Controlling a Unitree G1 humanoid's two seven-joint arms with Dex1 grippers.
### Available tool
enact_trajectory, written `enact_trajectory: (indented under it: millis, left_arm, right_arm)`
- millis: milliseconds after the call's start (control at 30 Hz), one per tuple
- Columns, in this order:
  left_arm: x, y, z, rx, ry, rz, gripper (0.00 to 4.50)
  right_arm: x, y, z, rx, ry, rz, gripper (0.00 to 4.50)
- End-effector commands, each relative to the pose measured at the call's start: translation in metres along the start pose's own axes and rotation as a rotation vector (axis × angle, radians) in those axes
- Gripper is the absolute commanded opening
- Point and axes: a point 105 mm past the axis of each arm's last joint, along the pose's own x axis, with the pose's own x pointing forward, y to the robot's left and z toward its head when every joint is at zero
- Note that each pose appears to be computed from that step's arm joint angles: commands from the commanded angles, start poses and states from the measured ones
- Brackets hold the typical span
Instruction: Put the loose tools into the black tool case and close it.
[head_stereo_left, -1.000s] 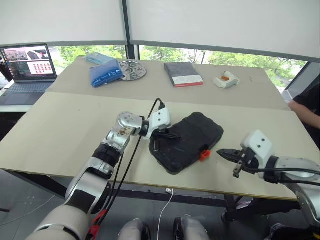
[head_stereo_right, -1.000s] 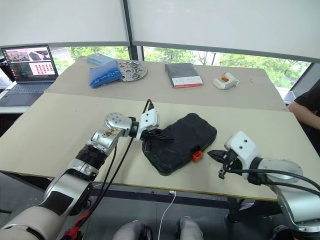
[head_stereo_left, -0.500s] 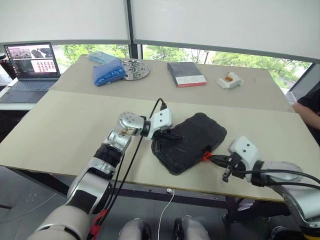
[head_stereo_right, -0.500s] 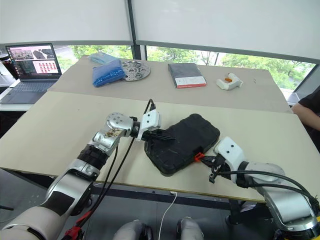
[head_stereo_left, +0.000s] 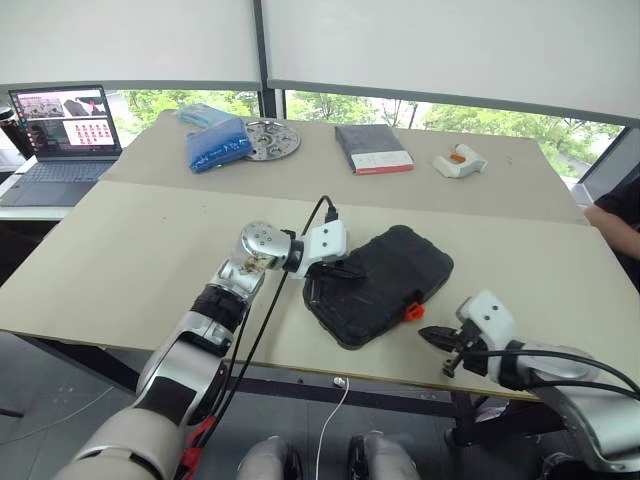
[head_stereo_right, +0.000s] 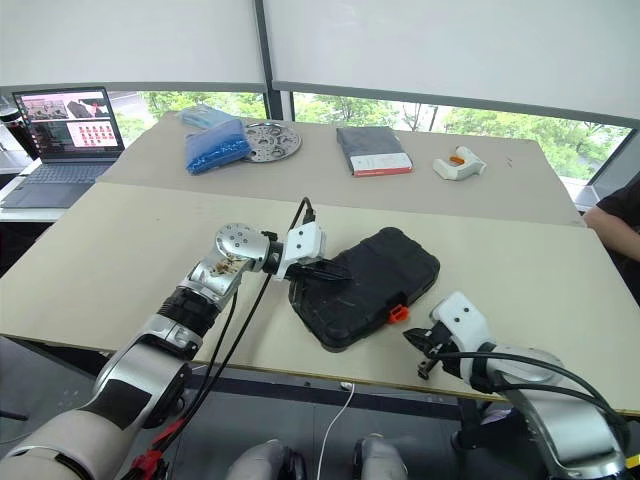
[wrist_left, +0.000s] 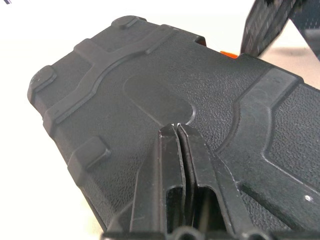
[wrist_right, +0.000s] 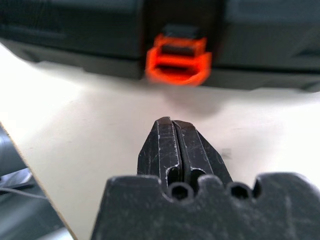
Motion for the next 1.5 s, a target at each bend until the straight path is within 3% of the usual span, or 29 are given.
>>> enact_trajectory:
  millis: [33,400,700,833,1267,1500]
  left_arm:
    - [0.010,-0.011,-0.012,0.018,0.054,-0.056,0.14]
    - [0.013,-0.022,-0.025,0.064,0.098,-0.099,0.14]
    - [0.018,-0.029,-0.031,0.101,0.130,-0.141,0.14]
    - [0.018,-0.030,-0.030,0.101,0.126,-0.149,0.14]
    - [0.018,-0.031,-0.031,0.097,0.127,-0.162,0.14]
    - [0.014,-0.027,-0.034,0.080,0.128,-0.124,0.14]
  right_arm:
    - [0.003,-0.006,0.024,-0.062,-0.067,-0.020,0.00]
    - [-0.005,-0.013,0.060,-0.171,-0.145,-0.047,0.00]
    - [-0.001,-0.013,0.058,-0.164,-0.143,-0.053,0.00]
    - [-0.002,-0.017,0.062,-0.258,-0.128,-0.084,0.00]
    - [0.003,-0.016,0.090,-0.328,-0.188,-0.071,0.00]
    - [0.007,-0.016,0.080,-0.325,-0.161,-0.057,0.00]
